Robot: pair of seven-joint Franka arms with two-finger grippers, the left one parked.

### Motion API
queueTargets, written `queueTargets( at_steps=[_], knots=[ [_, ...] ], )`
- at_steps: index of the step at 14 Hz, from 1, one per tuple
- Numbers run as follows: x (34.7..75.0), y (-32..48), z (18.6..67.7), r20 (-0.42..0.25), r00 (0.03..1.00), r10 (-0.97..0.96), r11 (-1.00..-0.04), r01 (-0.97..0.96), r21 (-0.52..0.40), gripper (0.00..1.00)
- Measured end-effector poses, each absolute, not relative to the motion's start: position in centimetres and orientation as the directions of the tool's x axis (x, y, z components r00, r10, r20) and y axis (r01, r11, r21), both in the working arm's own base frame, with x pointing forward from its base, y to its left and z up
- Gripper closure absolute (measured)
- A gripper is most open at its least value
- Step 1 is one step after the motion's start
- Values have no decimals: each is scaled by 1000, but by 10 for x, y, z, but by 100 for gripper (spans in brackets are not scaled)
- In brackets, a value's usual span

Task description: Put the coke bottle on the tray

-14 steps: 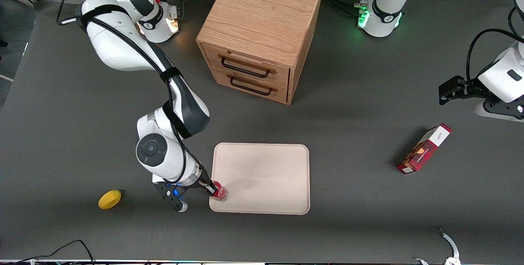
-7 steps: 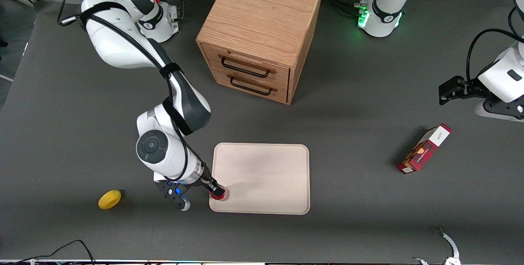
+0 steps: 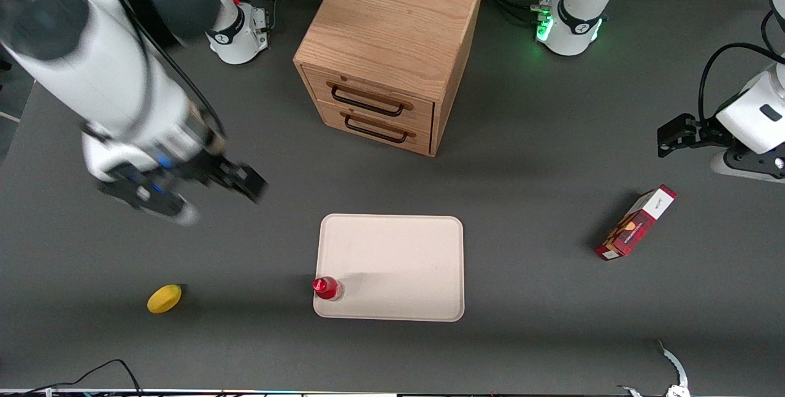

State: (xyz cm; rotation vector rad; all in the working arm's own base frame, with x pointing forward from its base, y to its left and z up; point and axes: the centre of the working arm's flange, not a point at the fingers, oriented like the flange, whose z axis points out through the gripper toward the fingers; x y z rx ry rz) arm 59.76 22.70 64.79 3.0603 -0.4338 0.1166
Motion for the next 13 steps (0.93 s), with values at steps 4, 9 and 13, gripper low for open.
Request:
queueTargets(
  at_steps=[4,9,13],
  knots=[
    [550,114,668,15,977,-215,-973,-215,84,0],
    [529,28,614,6,980,-199,-980,-199,8,0],
    [511,23,599,-8,980,-198,-980,-198,-8,0]
  ],
)
